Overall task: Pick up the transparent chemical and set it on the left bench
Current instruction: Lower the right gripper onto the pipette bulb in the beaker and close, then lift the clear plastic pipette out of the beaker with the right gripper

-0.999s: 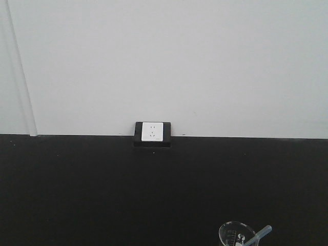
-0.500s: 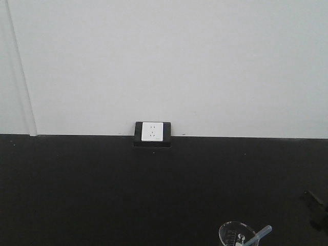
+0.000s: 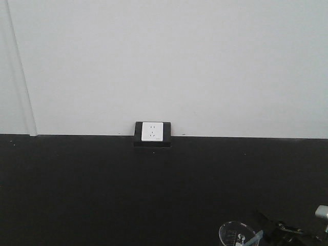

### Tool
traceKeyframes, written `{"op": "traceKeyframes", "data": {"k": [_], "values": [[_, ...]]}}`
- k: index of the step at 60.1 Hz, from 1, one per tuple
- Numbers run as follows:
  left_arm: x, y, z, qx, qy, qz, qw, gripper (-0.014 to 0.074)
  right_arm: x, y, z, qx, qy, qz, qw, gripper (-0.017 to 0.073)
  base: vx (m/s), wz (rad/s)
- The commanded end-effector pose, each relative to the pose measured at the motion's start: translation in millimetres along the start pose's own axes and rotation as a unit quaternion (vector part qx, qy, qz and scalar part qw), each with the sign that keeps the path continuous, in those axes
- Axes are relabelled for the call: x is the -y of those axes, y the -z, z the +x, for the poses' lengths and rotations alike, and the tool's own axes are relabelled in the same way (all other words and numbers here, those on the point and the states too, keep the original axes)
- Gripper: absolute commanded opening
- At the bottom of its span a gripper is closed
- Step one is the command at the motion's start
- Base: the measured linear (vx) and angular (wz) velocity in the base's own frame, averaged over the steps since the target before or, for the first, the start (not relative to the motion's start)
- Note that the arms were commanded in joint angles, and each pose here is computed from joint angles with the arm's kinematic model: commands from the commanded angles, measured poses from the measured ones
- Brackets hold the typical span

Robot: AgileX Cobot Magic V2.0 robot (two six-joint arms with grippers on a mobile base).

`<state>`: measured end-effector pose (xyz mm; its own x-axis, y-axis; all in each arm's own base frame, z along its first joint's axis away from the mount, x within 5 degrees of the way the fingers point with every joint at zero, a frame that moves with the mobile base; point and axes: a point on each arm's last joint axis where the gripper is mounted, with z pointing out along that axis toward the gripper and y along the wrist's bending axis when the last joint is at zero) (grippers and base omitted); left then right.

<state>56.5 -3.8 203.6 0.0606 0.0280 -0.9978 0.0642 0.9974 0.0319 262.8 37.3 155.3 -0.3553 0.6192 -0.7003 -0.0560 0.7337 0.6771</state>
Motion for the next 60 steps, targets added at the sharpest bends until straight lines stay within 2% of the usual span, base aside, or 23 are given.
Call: {"op": "traceKeyframes", "data": {"k": [1,9,15,21,25,36,52,60], "values": [[-0.1,1.3,-2.8,0.041,0.004,-0.001,0.999,-0.0004,-15.4,-4.5,-9.1,0.044,0.013,-0.087,0.995,0.0527,0.0,0.0],[-0.1,1.3,-2.8,0.041,0.004,-0.001,0.999,-0.0004,-10.4,-8.6,-2.2,0.037,0.01,-0.094,0.995,0.0517,0.0,0.0],[-0.1,1.3,-2.8,0.041,0.004,-0.001,0.999,-0.0004,-8.1,-10.2,0.2,0.036,0.007,-0.095,0.995,0.0469,0.0,0.0],[-0.1,1.3,-2.8,0.041,0.004,-0.001,0.999,-0.0004,-7.4,-10.4,0.9,0.034,0.009,-0.092,0.995,0.0361,0.0,0.0],[-0.1,1.3,-2.8,0.041,0.004,-0.001,0.999,-0.0004,-7.7,-10.4,0.6,0.036,0.014,-0.094,0.995,0.0258,0.0,0.0],[-0.1,1.3,-2.8,0.041,0.004,-0.001,0.999,-0.0004,-10.0,-9.7,-1.4,0.052,0.059,-0.104,0.991,-0.0015,0.0,0.0],[-0.1,1.3,-2.8,0.041,0.004,-0.001,0.999,-0.0004,-23.0,-1.8,-16.2,0.102,0.116,-0.123,0.98,-0.0002,0.0,0.0],[-0.1,1.3,-2.8,0.041,0.004,-0.001,0.999,-0.0004,-34.8,8.1,-29.2,0.12,0.149,-0.117,0.975,-0.0002,0.0,0.0]]}}
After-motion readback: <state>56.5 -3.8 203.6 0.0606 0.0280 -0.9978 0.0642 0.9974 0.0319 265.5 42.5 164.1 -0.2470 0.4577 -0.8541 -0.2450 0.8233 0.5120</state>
